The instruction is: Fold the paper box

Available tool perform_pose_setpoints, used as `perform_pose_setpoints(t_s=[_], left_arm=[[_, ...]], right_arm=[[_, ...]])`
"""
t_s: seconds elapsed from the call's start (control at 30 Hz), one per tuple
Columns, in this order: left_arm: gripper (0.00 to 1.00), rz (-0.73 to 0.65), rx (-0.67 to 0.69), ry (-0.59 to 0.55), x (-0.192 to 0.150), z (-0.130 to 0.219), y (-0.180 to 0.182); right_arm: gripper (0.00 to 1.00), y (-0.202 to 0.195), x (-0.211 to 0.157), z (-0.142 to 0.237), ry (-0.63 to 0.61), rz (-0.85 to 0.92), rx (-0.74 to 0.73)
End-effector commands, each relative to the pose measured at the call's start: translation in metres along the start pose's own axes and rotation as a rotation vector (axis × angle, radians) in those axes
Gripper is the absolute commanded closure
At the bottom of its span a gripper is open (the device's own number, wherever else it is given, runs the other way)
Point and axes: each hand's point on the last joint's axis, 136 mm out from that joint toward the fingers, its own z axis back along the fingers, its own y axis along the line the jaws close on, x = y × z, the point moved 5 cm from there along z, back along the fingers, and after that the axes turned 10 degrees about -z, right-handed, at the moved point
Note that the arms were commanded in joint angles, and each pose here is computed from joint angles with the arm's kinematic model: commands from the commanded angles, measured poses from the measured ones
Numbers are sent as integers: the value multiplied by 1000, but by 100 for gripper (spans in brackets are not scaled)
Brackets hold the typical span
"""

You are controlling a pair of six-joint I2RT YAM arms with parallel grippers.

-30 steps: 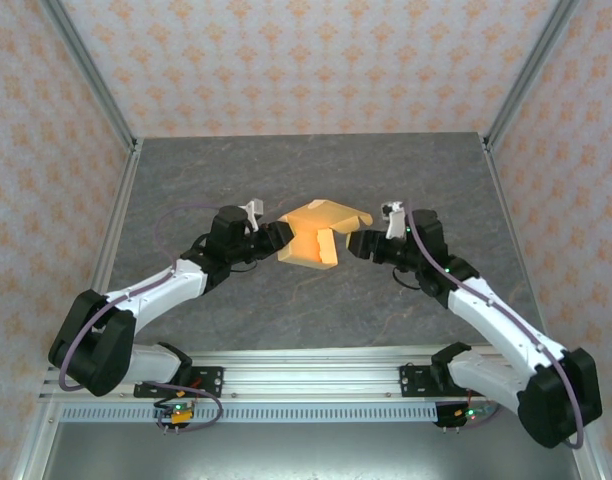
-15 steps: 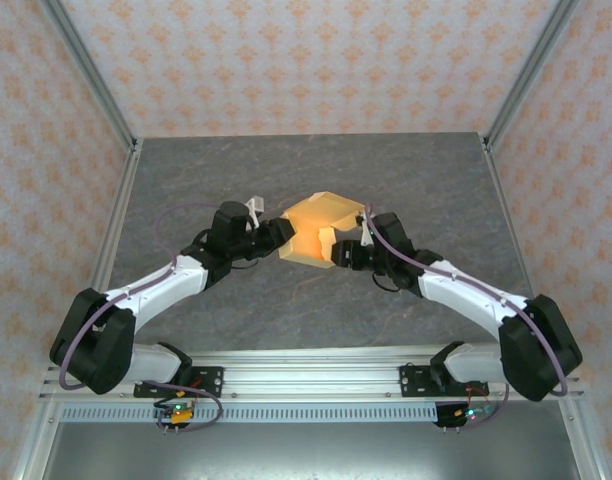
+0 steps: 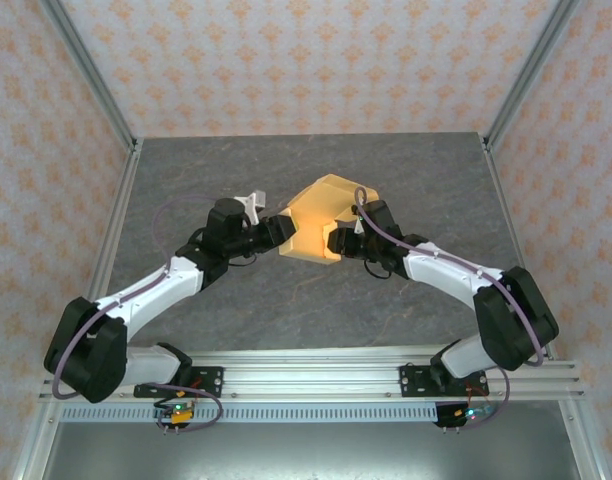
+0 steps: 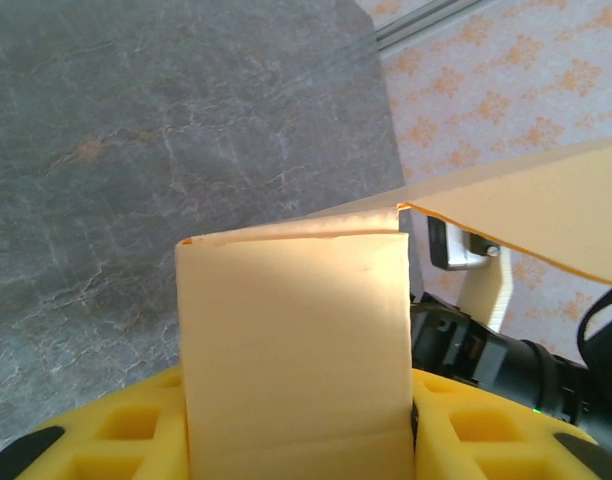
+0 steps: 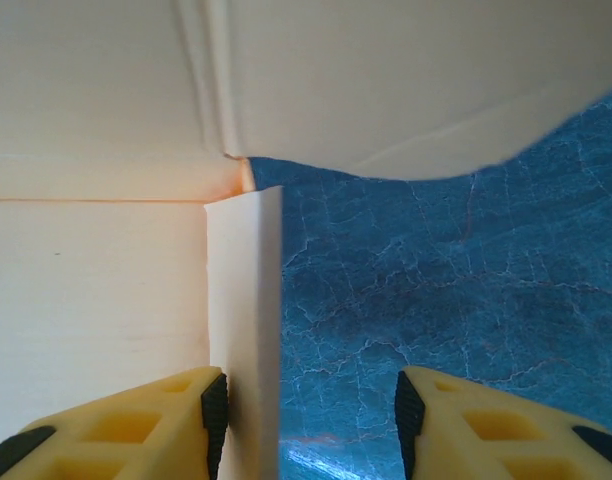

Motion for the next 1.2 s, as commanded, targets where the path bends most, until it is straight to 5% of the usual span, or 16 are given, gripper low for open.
perform_pose_setpoints(t_s=[0.0,0.3,0.53,0.73,0.93,1.17], left_arm=[[66,-69,-82,-30,8,9,-17],[68,-142,-102,-52,6,9,-28],[70,-255,-68,-41,0,8,-44],[71,-277,-119,-38,-7,-4,-62],[71,-244,-130,-24,-14,-18,-68],[72,-269,-60,-49,-12,-14,-60]], right_arm=[[50,14,7,0,4,-17,71],[60,22,7,-1,30,-56,127],[75,0,10,-13,-9,-66,-67],[82,-11,18,-25,-161,-86,-253],[75,-9,18,-36,-222,-156,-225],[61,3,3,-27,-117,10,-57]])
